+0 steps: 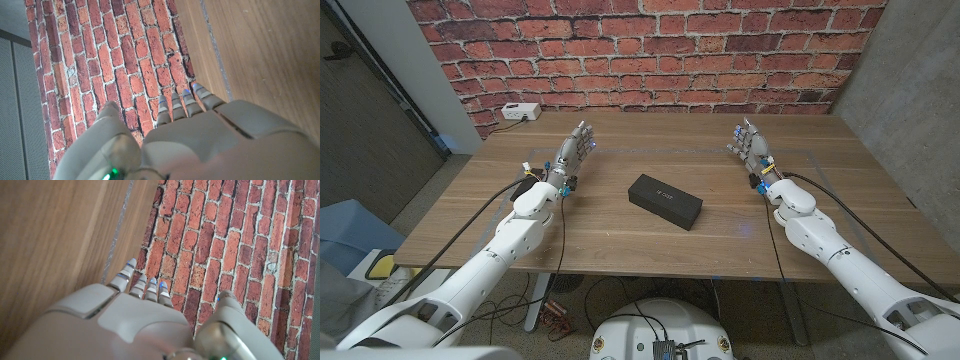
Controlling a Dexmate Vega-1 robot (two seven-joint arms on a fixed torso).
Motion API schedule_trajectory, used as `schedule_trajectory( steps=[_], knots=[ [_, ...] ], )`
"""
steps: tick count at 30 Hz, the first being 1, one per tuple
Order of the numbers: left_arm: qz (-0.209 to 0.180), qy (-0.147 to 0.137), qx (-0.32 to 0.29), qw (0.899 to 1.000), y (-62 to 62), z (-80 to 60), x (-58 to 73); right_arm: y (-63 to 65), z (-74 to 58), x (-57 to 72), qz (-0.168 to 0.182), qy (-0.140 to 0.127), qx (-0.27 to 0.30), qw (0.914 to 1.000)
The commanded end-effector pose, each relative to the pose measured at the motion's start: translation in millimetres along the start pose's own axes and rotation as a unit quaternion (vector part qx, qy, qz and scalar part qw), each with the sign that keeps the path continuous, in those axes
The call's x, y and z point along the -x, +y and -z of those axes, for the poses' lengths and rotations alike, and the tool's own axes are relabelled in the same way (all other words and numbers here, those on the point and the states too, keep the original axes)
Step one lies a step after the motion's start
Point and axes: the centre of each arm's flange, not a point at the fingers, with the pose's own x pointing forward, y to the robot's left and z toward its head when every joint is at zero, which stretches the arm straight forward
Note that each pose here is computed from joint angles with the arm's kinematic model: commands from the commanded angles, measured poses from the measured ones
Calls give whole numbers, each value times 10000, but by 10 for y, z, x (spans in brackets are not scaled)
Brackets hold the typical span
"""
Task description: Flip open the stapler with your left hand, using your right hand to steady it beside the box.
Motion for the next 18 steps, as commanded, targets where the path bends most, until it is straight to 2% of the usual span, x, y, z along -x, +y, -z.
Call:
schedule_trajectory(
  steps=[1, 11, 18],
  knots=[
    [33, 30, 47, 10000, 29, 39, 2, 38, 3, 4, -35, 53, 10, 10000],
    [17, -104, 44, 9999, 83, 48, 36, 87, 4, 14, -47, 101, 67, 9999],
    [25, -226, -61, 9997, 118, 41, 116, 144, 73, 42, -59, 148, 116, 9998]
  ],
)
